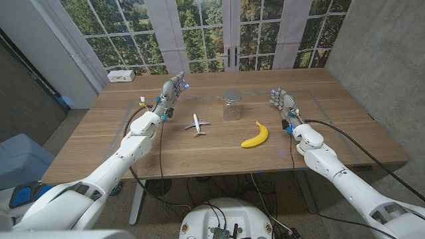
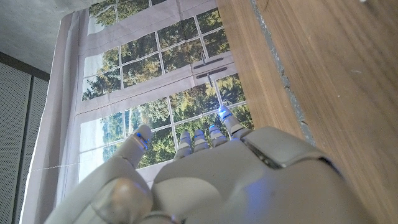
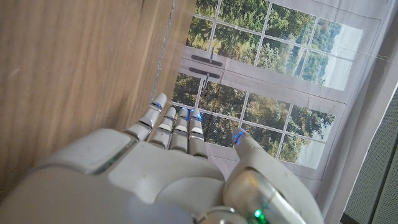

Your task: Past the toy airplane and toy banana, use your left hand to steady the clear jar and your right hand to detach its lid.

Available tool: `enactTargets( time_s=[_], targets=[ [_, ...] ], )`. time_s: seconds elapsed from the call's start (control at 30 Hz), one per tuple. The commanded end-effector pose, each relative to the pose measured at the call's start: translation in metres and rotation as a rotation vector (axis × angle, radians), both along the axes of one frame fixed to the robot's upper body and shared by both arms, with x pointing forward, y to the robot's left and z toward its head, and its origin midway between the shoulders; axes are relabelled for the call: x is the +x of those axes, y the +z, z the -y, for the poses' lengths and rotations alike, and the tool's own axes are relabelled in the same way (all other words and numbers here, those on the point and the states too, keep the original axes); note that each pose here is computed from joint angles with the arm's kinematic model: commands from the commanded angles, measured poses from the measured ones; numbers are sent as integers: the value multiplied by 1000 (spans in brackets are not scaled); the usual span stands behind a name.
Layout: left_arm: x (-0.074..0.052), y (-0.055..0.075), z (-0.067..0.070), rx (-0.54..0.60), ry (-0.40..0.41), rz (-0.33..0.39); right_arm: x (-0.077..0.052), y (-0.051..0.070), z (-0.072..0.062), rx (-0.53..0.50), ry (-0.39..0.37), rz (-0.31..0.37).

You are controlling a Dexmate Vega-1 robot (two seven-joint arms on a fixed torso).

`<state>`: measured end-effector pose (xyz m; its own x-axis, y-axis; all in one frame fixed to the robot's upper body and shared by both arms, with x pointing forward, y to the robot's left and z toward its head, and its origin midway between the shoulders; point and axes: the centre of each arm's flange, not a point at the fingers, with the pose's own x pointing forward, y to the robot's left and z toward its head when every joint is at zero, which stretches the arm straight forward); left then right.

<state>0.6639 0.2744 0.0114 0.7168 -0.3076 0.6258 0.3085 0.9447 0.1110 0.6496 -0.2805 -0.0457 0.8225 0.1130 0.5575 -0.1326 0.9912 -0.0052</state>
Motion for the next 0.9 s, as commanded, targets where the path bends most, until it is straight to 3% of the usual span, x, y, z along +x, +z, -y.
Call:
enactTargets(
  time_s=[0.03, 0.57, 0.9],
  targets=[
    [-6, 2, 9, 83, 16, 24, -16, 3, -4, -34, -67, 56],
    [-13, 15, 16, 321, 19, 35, -30, -1, -5, -29, -92, 73],
    [-18, 26, 23, 440, 63, 60, -34, -3, -2, -15, -101, 77]
  ],
)
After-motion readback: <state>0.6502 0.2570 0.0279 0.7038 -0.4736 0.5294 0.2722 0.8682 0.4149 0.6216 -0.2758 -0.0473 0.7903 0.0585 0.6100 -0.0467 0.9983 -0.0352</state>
